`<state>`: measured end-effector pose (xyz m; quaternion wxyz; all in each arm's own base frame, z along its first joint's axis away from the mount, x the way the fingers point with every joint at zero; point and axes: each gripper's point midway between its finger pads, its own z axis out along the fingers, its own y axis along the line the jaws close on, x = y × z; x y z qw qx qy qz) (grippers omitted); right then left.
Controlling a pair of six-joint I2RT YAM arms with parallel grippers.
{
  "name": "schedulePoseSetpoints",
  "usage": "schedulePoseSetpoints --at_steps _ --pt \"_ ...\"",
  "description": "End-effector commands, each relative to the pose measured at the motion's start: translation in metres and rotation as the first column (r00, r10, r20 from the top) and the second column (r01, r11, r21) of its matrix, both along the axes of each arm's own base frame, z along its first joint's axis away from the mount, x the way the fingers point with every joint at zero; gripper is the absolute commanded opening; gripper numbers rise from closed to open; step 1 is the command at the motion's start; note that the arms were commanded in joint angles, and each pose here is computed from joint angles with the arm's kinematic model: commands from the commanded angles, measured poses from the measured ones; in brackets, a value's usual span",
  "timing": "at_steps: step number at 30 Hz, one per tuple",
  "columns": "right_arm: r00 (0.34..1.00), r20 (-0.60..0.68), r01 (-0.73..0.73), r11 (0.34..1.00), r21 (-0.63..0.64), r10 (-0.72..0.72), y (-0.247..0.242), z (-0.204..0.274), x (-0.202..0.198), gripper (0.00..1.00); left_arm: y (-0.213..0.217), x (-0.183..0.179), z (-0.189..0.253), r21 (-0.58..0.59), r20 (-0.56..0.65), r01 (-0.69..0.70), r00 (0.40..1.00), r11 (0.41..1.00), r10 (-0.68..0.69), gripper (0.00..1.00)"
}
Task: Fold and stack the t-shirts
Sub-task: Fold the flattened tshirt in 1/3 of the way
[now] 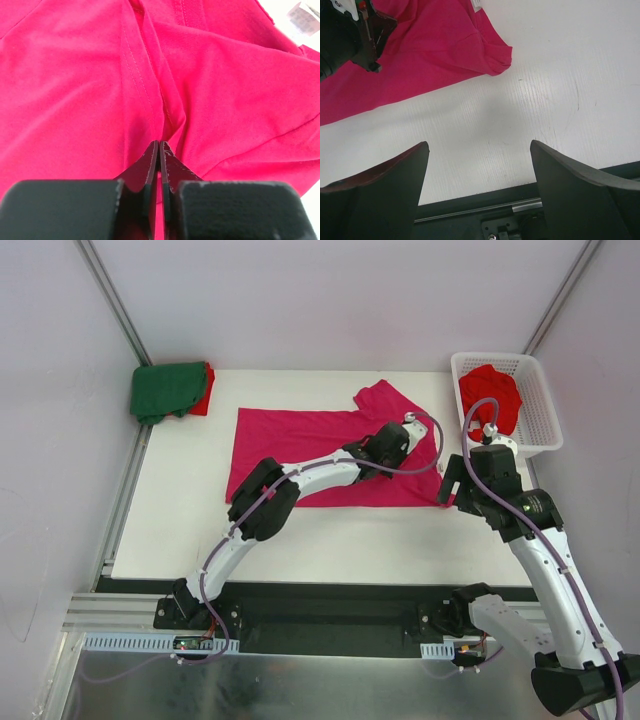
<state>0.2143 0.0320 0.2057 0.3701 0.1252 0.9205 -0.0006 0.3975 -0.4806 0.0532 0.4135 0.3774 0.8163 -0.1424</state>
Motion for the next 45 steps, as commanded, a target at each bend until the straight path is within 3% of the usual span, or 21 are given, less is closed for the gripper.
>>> schedulePoseSetpoints --at_steps 1,17,29,32,34,36,37,45 --pt "1.0 0.009 0.0 1.0 -0.004 0.0 -0.001 0.0 0.003 0.87 0.003 0.022 0.032 -0.055 0.047 -0.047 0.998 0.997 0.049 0.0" --pt "1.0 0.004 -0.003 1.0 0.01 0.003 0.001 0.001 -0.001 0.86 0.042 0.063 0.04 -0.083 0.038 -0.149 0.988 0.985 0.153 0.0" --pt "1.0 0.001 0.002 1.0 0.008 -0.002 -0.001 0.001 -0.006 0.87 0.053 0.075 0.039 -0.08 0.042 -0.177 0.983 0.981 0.181 0.06" --pt "1.0 -0.001 0.0 1.0 0.007 0.0 -0.001 0.0 -0.006 0.87 0.057 0.077 0.039 -0.072 0.047 -0.185 0.981 0.98 0.189 0.21" --pt "1.0 -0.004 -0.001 1.0 0.007 0.001 -0.001 -0.001 -0.007 0.87 0.061 0.079 0.039 -0.067 0.052 -0.201 0.977 0.977 0.205 0.55" --pt "1.0 -0.01 0.0 1.0 0.007 0.0 -0.001 -0.003 -0.008 0.87 0.067 0.08 0.041 -0.056 0.061 -0.217 0.974 0.975 0.22 0.76" --pt "1.0 -0.011 -0.004 1.0 0.009 0.004 -0.001 -0.004 -0.008 0.87 0.072 0.083 0.041 -0.049 0.071 -0.233 0.969 0.971 0.236 0.97" --pt "1.0 -0.025 -0.009 1.0 0.018 0.009 0.002 -0.012 -0.008 0.87 0.109 0.091 0.07 -0.057 0.106 -0.3 0.947 0.952 0.305 0.99"
